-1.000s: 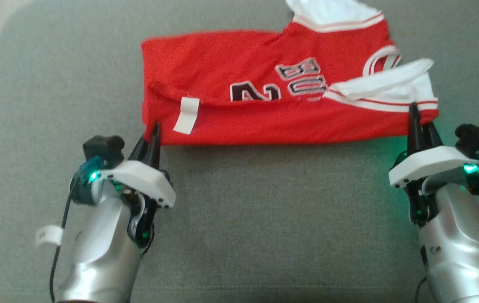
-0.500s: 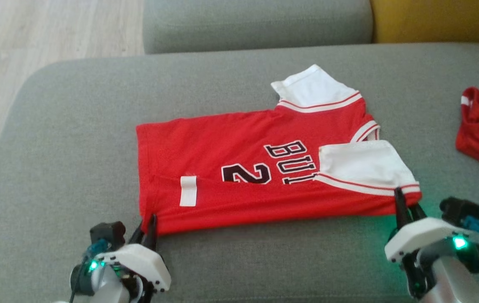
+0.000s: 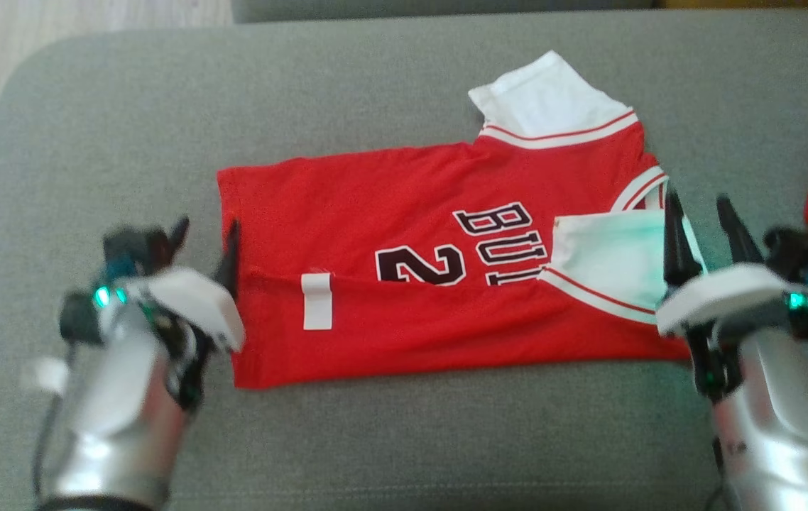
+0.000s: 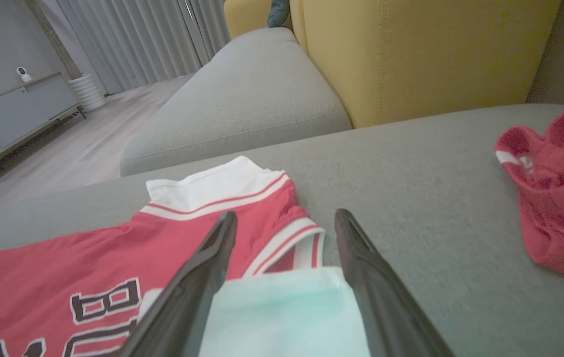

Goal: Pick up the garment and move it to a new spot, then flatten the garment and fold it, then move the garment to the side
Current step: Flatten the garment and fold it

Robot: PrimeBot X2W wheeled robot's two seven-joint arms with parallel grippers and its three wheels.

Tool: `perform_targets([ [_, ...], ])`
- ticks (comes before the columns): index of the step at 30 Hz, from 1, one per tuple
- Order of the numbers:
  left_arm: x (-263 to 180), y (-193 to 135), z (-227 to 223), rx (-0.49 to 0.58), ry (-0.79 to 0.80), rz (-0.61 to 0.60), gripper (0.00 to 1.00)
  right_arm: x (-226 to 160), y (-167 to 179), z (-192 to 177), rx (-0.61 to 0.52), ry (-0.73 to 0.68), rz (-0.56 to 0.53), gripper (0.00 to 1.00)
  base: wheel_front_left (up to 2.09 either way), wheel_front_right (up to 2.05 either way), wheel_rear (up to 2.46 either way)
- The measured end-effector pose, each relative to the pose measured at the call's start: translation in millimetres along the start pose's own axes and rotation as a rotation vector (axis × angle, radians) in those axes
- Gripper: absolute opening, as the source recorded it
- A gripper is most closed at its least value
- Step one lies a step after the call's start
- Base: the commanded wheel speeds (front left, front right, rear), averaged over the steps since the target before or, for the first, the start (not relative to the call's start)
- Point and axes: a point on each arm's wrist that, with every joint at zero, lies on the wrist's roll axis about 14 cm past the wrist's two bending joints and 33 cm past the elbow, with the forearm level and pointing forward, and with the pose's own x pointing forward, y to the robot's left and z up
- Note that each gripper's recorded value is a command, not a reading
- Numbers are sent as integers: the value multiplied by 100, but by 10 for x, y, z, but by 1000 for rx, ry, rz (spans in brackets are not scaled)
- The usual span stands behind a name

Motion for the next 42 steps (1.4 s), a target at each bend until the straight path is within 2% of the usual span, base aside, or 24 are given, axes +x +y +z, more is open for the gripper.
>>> perform_targets([
  [7,452,249,134,98,128,-32,100,347,196,208,-40,-31,61,100,0,0,0],
  [13,667,272,-67,171,264,-74,100,539,280,179,-66,-20,95,100,0,0,0],
  [19,726,267,-342,169,362,-121,100,695,283,115,-75,-5,102,100,0,0,0],
  [31,874,299,-347,135,325,-141,100,978,402,105,-94,-6,138,100,0,0,0],
  [32,881,286,-349,137,326,-147,81,1010,413,120,-102,-7,142,100,0,0,0],
  [33,887,264,-350,139,327,-157,49,1044,424,134,-111,-5,146,100,0,0,0],
  [34,890,235,-350,139,326,-168,0,1083,435,158,-123,-7,150,100,0,0,0],
  [42,857,172,-312,148,292,-213,0,1521,395,322,-251,51,150,100,0,0,0],
])
